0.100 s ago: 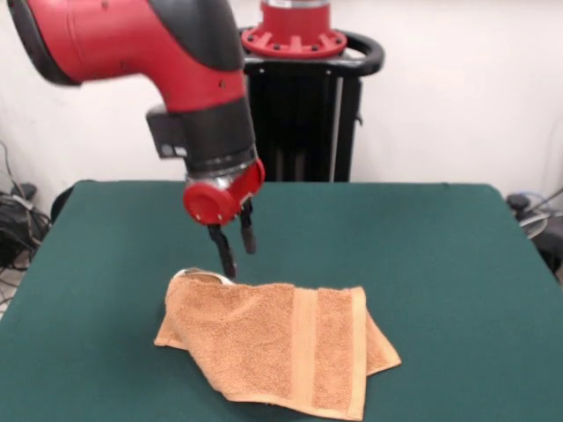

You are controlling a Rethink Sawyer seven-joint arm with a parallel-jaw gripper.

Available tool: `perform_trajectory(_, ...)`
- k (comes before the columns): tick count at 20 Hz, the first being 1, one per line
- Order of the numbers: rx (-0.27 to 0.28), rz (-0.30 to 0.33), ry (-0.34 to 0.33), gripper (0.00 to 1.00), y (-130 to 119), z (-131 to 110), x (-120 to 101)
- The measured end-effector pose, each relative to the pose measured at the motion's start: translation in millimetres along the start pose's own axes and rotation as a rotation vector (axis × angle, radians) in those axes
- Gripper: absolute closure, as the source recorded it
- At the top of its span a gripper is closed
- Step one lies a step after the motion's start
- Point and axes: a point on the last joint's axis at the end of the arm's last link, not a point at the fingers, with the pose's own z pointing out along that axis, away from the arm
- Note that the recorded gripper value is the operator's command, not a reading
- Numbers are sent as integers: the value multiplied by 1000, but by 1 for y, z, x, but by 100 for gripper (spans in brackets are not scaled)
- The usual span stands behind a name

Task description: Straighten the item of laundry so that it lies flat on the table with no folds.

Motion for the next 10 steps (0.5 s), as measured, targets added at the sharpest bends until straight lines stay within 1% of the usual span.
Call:
perform_trajectory(2,29,11,6,0,-4,-10,-1)
perform_trajectory(10,-9,20,18,0,5,-3,-2)
